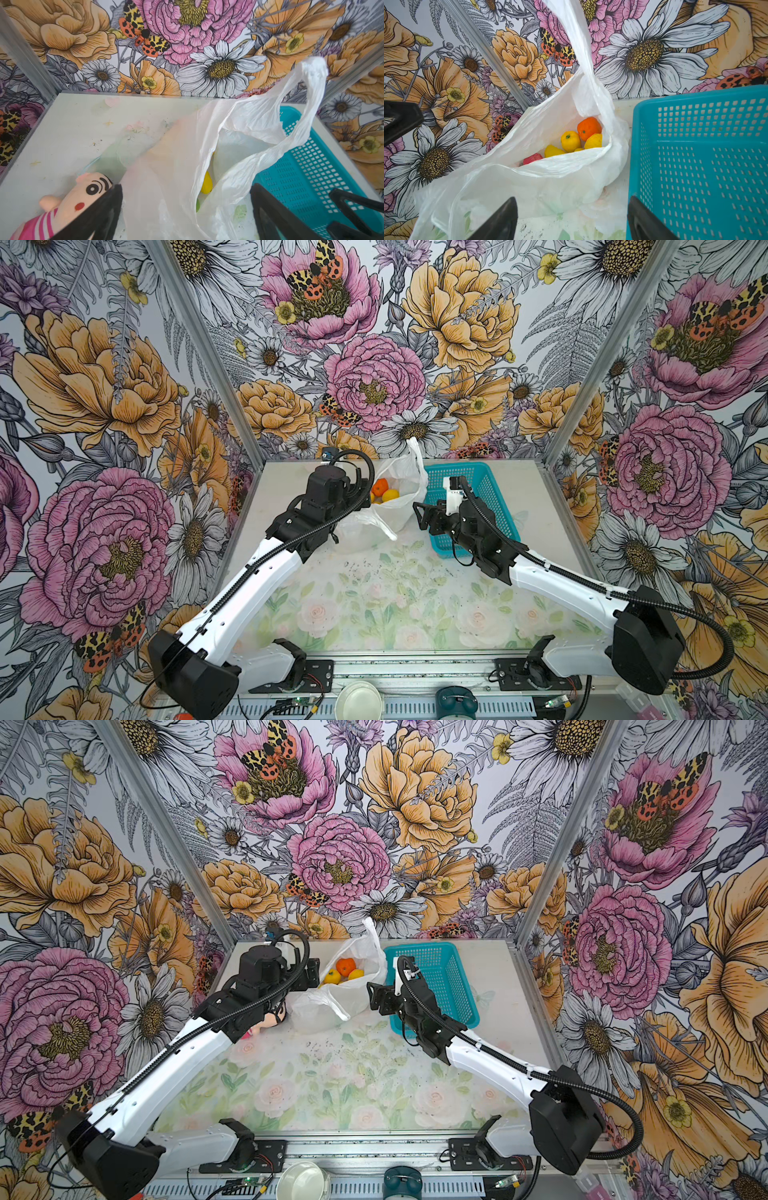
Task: Untie the knot of the plastic bag and take out the fruit
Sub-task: Place the plastic bag at the top-center of the table.
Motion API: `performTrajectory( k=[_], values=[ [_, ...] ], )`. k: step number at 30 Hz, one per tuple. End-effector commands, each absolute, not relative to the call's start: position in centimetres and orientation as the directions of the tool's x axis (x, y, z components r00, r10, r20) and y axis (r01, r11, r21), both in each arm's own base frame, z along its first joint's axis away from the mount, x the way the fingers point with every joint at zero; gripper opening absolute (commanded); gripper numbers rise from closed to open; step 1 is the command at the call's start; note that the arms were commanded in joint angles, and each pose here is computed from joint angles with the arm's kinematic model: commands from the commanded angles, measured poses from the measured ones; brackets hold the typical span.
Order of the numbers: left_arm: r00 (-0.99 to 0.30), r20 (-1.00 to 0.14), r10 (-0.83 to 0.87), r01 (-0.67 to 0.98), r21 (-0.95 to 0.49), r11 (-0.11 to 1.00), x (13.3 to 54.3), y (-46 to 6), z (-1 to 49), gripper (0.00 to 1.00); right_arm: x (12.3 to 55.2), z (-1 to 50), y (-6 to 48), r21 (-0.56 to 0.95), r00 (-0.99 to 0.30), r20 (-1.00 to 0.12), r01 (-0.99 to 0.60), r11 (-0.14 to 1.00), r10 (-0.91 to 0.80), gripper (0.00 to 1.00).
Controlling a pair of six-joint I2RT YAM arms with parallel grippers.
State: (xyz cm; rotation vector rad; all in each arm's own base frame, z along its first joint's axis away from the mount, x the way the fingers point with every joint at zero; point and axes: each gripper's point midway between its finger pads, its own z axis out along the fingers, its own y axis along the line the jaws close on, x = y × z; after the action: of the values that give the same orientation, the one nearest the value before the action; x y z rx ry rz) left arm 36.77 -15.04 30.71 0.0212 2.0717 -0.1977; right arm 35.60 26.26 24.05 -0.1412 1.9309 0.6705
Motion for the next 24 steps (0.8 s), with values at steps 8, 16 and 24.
performTrajectory(
  k=[8, 16, 24],
  values=[
    [-0.62, -0.767, 0.163, 0.163, 0.077, 0.984, 40.8, -19.3, 25.0, 0.99, 37.2, 22.3, 27.3, 0.409, -0.492, -0.845, -0.342, 0.846, 0.21, 0.79],
    [-0.665, -0.712, 0.226, 0.109, 0.207, 0.972, 42.8, -18.8, 22.3, 0.95, 37.4, 22.0, 27.6, 0.439, -0.493, -0.836, -0.339, 0.832, 0.24, 0.79],
    [-0.669, -0.704, 0.238, 0.123, 0.21, 0.97, 42.9, -19.8, 21.7, 0.04, 37.6, 21.8, 28.4, 0.586, -0.498, -0.77, -0.307, 0.75, 0.398, 0.69]
  ],
)
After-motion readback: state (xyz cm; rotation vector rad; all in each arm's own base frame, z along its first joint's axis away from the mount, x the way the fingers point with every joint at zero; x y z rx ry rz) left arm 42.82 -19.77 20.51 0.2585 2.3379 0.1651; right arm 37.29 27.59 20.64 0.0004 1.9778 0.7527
